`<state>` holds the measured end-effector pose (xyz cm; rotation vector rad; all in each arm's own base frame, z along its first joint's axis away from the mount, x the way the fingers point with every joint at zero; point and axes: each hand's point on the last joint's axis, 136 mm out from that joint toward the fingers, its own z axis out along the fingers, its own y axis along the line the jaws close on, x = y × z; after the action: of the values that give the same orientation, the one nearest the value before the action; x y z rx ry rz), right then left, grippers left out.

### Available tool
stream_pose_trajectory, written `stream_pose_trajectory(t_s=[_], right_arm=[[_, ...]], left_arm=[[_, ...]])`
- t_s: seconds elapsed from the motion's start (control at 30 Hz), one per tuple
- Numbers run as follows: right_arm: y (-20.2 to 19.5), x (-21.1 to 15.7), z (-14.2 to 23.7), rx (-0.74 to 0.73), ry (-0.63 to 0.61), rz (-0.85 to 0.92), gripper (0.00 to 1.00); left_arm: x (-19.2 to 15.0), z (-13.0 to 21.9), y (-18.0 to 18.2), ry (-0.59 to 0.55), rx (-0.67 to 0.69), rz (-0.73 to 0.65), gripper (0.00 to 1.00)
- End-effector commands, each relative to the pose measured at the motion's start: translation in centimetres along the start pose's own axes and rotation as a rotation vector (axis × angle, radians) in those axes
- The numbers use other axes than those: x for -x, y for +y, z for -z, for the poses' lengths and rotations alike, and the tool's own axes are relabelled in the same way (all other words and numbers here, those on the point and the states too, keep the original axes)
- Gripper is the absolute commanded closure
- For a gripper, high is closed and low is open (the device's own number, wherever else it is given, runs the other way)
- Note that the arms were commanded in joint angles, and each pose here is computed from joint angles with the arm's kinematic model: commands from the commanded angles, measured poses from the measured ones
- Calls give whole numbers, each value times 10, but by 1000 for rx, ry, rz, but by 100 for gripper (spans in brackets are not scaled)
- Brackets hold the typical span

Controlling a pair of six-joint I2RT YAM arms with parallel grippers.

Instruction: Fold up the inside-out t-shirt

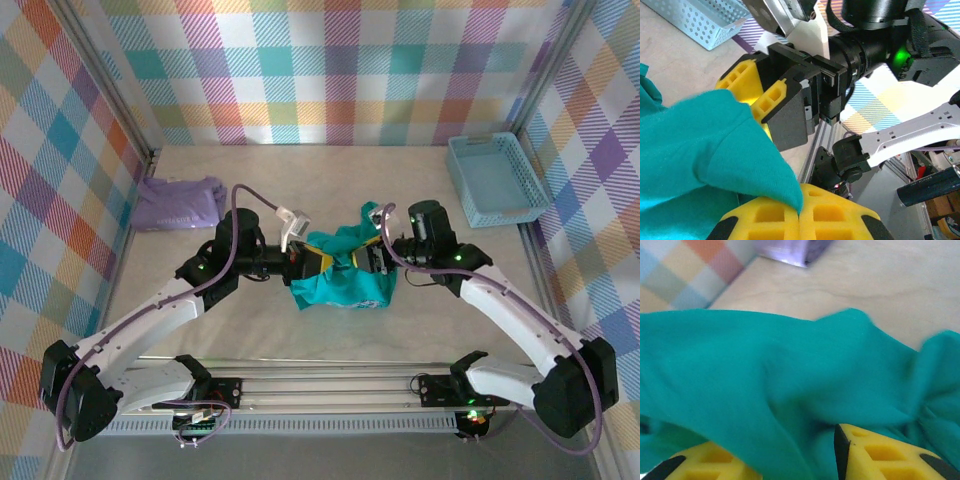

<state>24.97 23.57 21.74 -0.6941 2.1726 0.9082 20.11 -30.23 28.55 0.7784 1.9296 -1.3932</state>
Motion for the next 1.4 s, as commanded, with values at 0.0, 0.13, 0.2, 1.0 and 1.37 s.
stream_pose_trajectory(t_s=[0.0,0.13,0.2,1.0,1.37], right_arm=[[-14,6,34,-170,-53,25,55],[26,8,54,-28,-163,162,58],[49,9,57,74,-189,213,62],[57,23,-6,-26,-79,366,68],[64,25,-9,18,-92,363,80]], left_arm=[[14,2,-1,-29,19,-2,100],[14,0,8,-23,51,20,100],[14,-1,10,-22,60,27,100],[12,0,13,-5,79,31,100],[10,0,15,-3,89,37,100]])
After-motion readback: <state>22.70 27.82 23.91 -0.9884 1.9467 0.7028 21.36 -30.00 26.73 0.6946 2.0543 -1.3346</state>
